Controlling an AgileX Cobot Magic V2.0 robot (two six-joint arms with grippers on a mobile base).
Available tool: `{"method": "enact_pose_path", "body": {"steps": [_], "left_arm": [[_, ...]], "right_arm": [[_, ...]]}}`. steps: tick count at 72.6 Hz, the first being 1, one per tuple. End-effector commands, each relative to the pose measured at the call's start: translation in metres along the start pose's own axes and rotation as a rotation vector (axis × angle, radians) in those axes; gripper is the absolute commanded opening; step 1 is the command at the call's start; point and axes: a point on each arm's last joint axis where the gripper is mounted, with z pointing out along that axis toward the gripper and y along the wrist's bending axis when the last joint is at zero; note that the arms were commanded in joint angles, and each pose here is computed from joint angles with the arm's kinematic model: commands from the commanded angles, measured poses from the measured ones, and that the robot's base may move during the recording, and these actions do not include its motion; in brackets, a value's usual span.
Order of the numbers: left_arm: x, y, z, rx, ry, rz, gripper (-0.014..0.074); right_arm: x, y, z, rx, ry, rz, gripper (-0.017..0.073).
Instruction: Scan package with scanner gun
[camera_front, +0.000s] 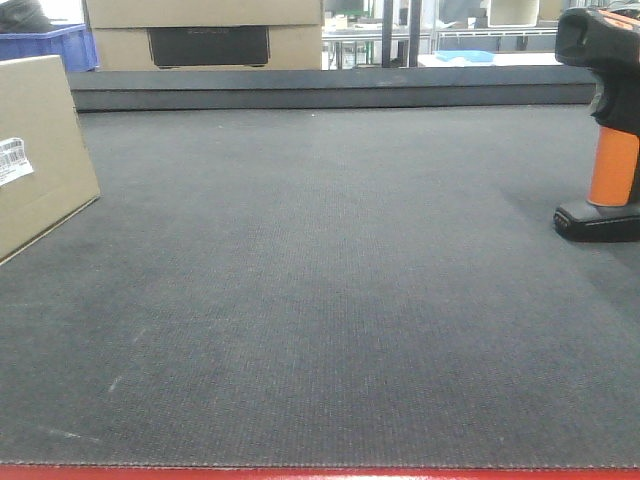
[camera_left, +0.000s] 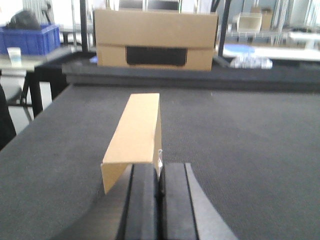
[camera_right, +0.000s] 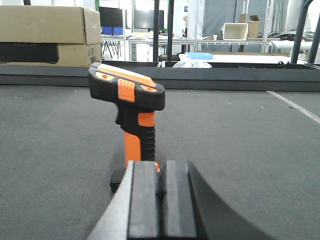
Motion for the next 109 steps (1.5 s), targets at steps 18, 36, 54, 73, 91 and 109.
{"method": "enact_pose_path", "body": {"steps": [18,36,54,73,91,109], "left_arm": [[-0.049,-0.001,0.06,-0.001,0.195,-0.004,-0.0111],[-0.068,-0.001,0.119,-0.001,0.485,-0.004,-0.0111],[-0.089,0.002,0.176,-0.022,0.768,0.039,-0.0111],[-0.092,0.007,0.228,0.031,0.961,0.09,-0.0111],[-0.084,0.019,0.244,0.017,0.982,0.029,-0.0111],[-0.085,0.019,0.246,0.014,0.956,0.032,-0.0111]], "right_arm": [[-0.002,0.0,0.0,0.005,-0.02,-0.004,-0.0169],[-0.002,0.0,0.0,0.005,-0.02,-0.004,-0.0169],[-0.002,0.0,0.0,0.005,-0.02,-0.004,-0.0169],[-0.002,0.0,0.0,0.005,-0.02,-0.004,-0.0169],[-0.002,0.0,0.0,0.005,-0.02,-0.004,-0.0169],[-0.002,0.0,0.0,0.005,-0.02,-0.004,-0.0169]]}}
